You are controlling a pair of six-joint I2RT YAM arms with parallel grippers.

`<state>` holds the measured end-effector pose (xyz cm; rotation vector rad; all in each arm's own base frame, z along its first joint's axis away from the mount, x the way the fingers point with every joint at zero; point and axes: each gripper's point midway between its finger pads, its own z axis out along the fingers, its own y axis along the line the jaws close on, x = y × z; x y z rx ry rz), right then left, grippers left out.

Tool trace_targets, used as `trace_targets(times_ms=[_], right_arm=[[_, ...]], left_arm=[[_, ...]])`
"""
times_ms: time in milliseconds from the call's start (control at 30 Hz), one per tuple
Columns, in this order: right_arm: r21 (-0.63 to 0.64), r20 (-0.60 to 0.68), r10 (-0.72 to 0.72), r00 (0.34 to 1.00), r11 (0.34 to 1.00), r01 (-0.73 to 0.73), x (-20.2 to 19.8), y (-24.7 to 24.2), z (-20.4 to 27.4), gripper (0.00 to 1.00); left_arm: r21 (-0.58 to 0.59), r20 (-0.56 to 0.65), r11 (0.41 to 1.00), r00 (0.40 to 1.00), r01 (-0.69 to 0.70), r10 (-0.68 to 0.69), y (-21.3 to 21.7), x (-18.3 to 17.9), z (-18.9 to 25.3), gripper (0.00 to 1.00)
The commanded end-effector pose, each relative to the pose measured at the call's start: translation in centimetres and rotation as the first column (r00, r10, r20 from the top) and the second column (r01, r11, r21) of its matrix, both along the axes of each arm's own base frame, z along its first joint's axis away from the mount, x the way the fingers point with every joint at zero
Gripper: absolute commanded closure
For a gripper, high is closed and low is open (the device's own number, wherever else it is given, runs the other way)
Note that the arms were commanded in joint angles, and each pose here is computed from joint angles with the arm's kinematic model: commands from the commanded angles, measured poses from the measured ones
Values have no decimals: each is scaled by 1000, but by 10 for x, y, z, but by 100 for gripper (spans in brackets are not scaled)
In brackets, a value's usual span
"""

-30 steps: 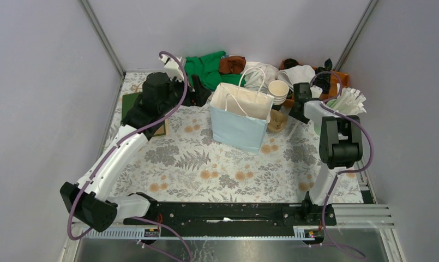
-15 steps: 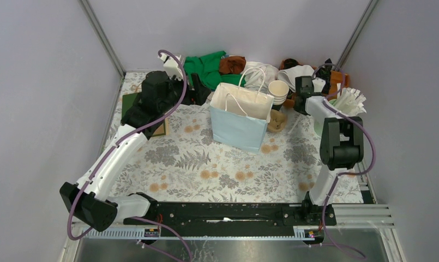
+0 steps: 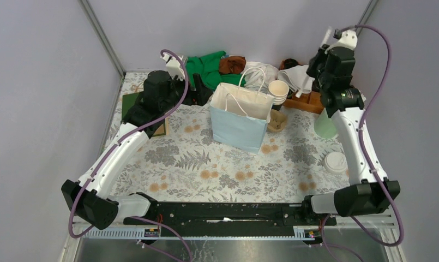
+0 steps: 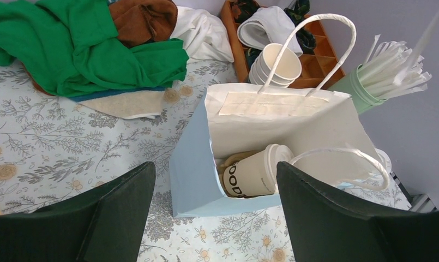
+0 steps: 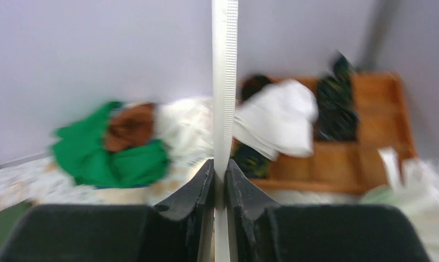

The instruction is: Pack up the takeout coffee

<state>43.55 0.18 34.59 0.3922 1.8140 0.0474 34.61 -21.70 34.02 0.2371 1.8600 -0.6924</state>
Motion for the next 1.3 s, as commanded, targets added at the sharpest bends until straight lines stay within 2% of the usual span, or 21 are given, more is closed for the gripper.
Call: trace_targets(times_ms=[0,133,233,300,467,700,733,767,867,900,967,1033,1133,1267], right_arm=[[-100,268,421,867,907,-409,-13,94,97,81],[-167,360,616,701,781,-601,-32,157,131,77],[-198,357,731,581,667,-718,-42,195,131,76],[-220,331,784,525,605,-765,-45,216,121,77],[-286,315,837,448,534,-796,-46,248,107,77],[-314,288,864,413,493,-812,-51,271,92,78],[-314,282,866,413,490,-813,-52,272,88,72],[-312,278,866,416,490,-814,-53,272,84,61],[-306,278,854,439,512,-803,-57,266,75,17],[-306,280,848,450,523,-795,-59,263,73,10],[-311,281,830,481,553,-773,-62,254,74,4],[-305,274,800,534,599,-741,-64,241,75,4],[-259,232,723,651,691,-675,-68,215,66,4],[-163,108,576,810,814,-557,-78,174,21,4]], left_arm=[[-71,86,997,996,26,-20,-5,1,35,14],[-80,99,997,995,18,-11,-1,-4,39,14],[-81,105,997,994,6,3,3,-8,42,14],[-81,107,997,994,1,8,5,-11,43,14],[-85,115,996,993,-4,14,10,-18,52,14],[-87,116,996,993,-23,33,17,-25,54,14],[-86,118,996,992,-24,34,17,-25,55,14],[-83,118,996,992,-26,36,18,-25,55,14],[-78,121,997,992,-27,36,19,-26,54,14],[-75,121,997,992,-27,36,19,-25,54,13],[-71,125,997,992,-26,35,19,-25,54,13],[-65,128,997,991,-27,36,19,-24,53,13],[-58,131,998,991,-33,41,20,-23,53,13],[-47,124,998,991,-51,56,21,-18,47,13]])
